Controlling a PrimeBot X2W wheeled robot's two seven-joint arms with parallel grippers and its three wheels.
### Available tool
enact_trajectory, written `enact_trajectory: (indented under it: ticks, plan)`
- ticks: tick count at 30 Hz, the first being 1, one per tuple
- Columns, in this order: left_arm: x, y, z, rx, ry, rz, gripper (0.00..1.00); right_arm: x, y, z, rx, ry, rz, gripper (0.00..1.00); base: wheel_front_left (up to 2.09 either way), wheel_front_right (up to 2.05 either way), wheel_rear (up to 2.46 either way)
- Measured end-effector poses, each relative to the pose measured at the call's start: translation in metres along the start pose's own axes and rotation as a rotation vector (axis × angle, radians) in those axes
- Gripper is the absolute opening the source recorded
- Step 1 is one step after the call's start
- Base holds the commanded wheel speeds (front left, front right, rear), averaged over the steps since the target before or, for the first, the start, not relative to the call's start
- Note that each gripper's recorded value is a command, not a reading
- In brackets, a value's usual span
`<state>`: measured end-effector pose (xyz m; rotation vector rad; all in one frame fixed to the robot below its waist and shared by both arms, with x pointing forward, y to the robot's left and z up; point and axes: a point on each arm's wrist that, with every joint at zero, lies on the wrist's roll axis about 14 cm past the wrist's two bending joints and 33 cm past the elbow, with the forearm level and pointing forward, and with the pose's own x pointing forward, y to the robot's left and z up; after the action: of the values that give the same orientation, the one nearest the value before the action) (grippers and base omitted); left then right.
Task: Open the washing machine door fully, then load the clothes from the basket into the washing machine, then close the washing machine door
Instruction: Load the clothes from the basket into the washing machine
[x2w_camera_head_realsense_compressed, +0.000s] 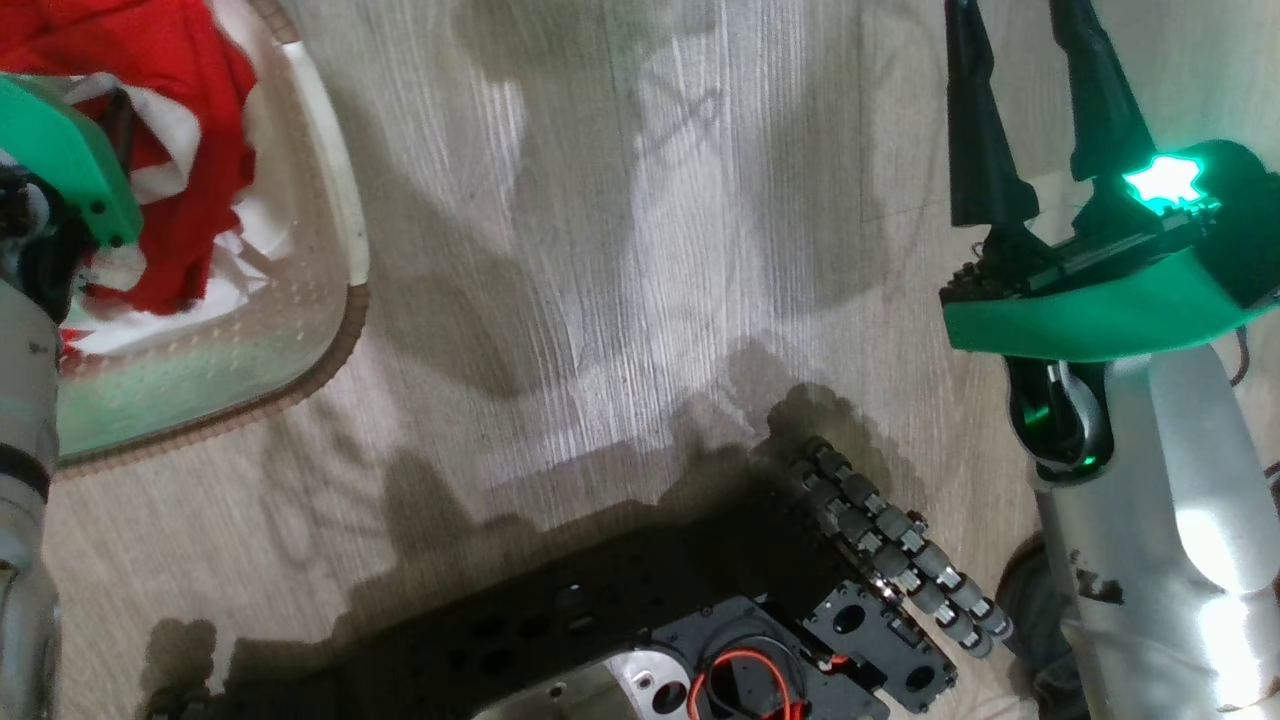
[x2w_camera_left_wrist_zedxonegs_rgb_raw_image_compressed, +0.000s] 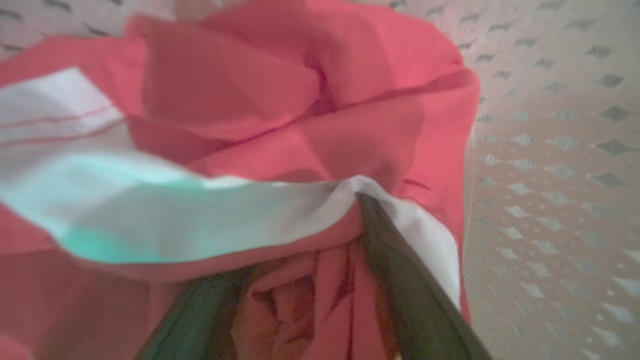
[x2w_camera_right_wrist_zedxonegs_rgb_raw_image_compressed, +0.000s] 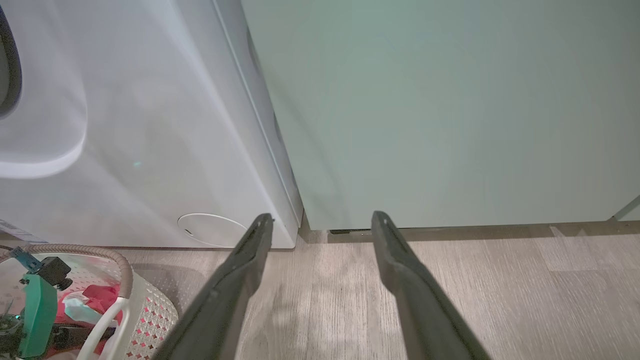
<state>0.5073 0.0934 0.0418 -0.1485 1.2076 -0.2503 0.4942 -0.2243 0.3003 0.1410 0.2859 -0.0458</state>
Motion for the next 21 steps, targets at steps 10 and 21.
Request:
enact_trajectory:
  ticks: [10, 21]
  plan:
    - [0.001, -0.003, -0.005, 0.032, 0.028, 0.004, 0.0, -0.002, -0.001, 0.004, 0.003, -0.007, -0.005, 1.0, 0.0, 0.0, 0.0]
    - [-0.052, -0.009, 0.033, 0.098, -0.218, 0.032, 0.0, 0.002, 0.019, 0.039, 0.006, -0.093, 0.043, 1.0, 0.0, 0.0, 0.0]
